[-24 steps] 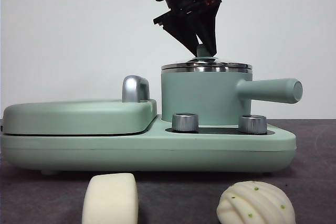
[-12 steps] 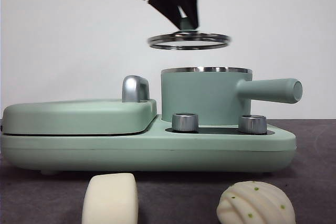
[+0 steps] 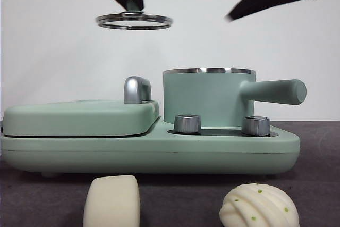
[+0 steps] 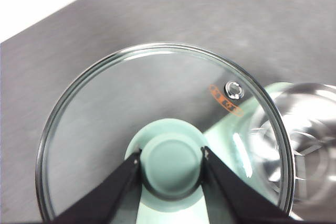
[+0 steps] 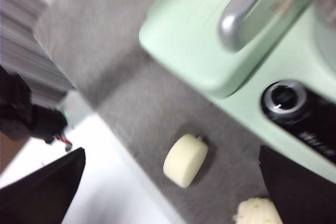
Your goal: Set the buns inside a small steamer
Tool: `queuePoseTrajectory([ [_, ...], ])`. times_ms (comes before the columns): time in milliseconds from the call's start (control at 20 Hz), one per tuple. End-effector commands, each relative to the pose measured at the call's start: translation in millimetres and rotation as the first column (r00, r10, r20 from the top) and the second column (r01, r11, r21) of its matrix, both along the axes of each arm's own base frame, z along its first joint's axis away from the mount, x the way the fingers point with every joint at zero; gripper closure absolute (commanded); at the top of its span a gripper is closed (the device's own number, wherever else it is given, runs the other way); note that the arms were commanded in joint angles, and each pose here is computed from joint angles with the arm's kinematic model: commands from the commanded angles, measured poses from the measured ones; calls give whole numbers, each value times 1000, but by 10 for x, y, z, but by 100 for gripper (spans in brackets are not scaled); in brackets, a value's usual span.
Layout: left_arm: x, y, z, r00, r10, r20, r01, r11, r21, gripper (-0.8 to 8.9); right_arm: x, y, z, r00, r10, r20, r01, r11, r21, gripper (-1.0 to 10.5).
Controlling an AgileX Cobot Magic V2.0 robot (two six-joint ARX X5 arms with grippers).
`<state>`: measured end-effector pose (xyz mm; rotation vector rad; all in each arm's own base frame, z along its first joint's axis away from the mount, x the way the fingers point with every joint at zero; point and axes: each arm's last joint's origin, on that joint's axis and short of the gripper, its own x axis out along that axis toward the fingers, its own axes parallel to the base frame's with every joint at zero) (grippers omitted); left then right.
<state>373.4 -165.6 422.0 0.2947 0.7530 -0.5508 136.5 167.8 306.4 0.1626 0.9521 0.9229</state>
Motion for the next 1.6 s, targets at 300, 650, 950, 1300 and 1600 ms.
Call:
queuePoseTrajectory([
  [300,83,375,164,993,106,59,-104,994,-39,735,-70,962,-412,985,1,-170,-52,953,-297,435],
  [650,135,538,165,987,149,59,-147,988,-42,735,-82,1337,-920,981,-25,-194,-72,877,-474,510],
  [950,143,561,167,985,166,56,-163,985,-53,735,-44,1411,-1140,980,-32,-198,-79,846,-527,604],
  [1300,147,571,169,984,171,56,-167,984,-55,735,6,1437,-1244,980,-31,-199,-84,837,-542,773],
  [1600,152,589,169,983,175,56,-172,984,-55,734,89,1443,-1078,974,-18,-226,-110,834,-540,828],
])
